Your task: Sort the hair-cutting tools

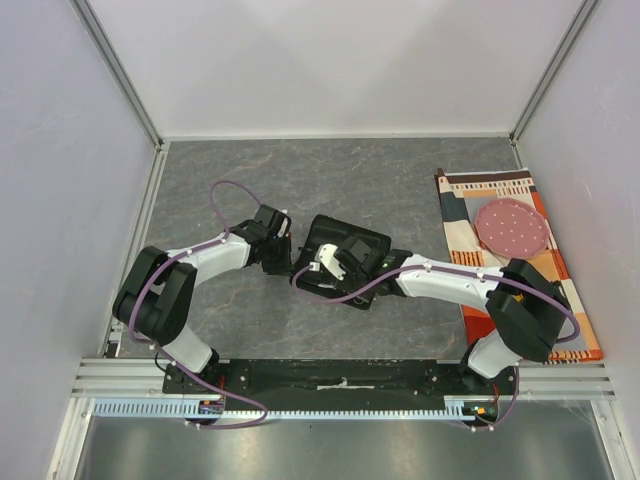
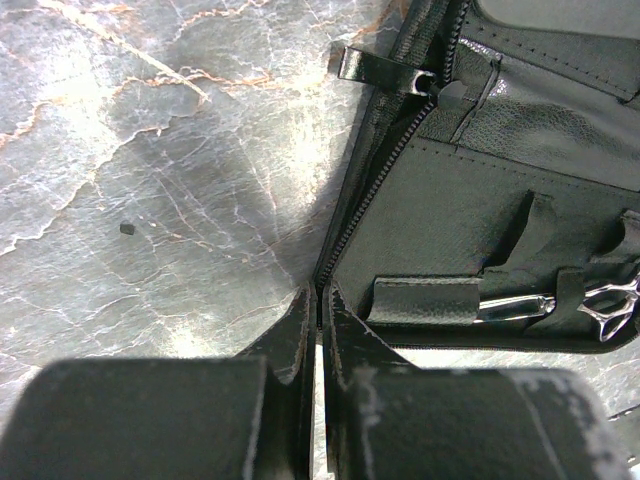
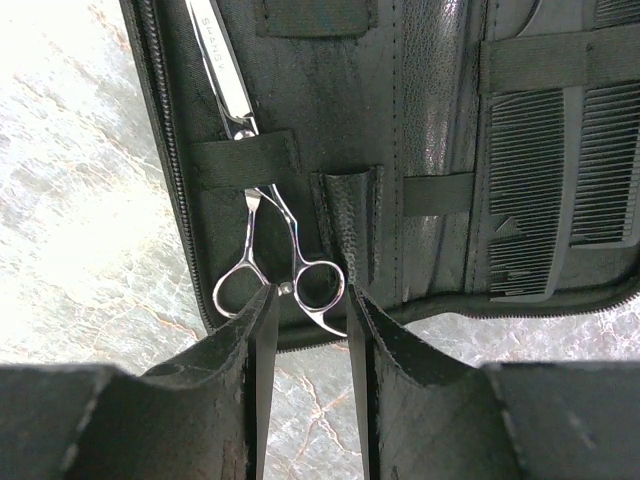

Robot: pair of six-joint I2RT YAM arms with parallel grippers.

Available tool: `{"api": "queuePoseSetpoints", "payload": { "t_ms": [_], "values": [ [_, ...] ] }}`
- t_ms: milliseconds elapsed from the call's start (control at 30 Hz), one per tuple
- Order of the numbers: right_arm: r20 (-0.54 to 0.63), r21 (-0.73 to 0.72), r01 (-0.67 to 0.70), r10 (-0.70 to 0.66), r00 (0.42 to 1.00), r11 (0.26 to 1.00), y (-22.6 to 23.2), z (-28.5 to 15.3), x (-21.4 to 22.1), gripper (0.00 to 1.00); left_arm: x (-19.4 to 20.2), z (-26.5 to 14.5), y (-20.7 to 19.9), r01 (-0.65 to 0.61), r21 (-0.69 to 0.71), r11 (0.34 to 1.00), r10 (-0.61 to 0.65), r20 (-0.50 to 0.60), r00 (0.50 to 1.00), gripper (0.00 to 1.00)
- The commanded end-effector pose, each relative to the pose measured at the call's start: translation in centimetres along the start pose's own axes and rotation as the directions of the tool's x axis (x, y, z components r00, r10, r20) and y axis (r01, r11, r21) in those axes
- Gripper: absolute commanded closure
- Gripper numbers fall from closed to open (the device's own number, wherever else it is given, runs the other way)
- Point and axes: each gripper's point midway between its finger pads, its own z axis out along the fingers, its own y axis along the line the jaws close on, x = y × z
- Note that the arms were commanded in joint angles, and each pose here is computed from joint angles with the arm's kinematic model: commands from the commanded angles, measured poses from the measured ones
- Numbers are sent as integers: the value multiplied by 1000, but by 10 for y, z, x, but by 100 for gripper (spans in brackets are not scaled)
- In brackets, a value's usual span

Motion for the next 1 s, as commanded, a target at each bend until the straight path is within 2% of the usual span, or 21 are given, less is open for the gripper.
{"api": "queuePoseSetpoints", "payload": {
  "t_ms": [0, 667, 767, 900, 967],
  "values": [
    [7, -39, -25, 26, 1000, 999, 6, 7, -2, 60, 22, 4, -3, -45, 16, 999, 46, -67, 997, 98],
    [-45, -99, -44, 40, 998, 994, 18, 25, 15, 62, 22, 5, -2, -50, 11, 999, 50, -65, 997, 98],
    [-54, -127, -47, 41, 998, 991, 23, 26, 18, 67, 23, 5, -1, -49, 9, 999, 50, -69, 996, 98],
    [-59, -187, -48, 37, 998, 981, 33, 32, 17, 79, 23, 4, -2, -51, 11, 999, 52, -67, 996, 98],
    [-51, -190, -54, 45, 998, 980, 33, 34, 11, 81, 23, 4, -1, -51, 11, 999, 52, -67, 996, 98]
  ]
}}
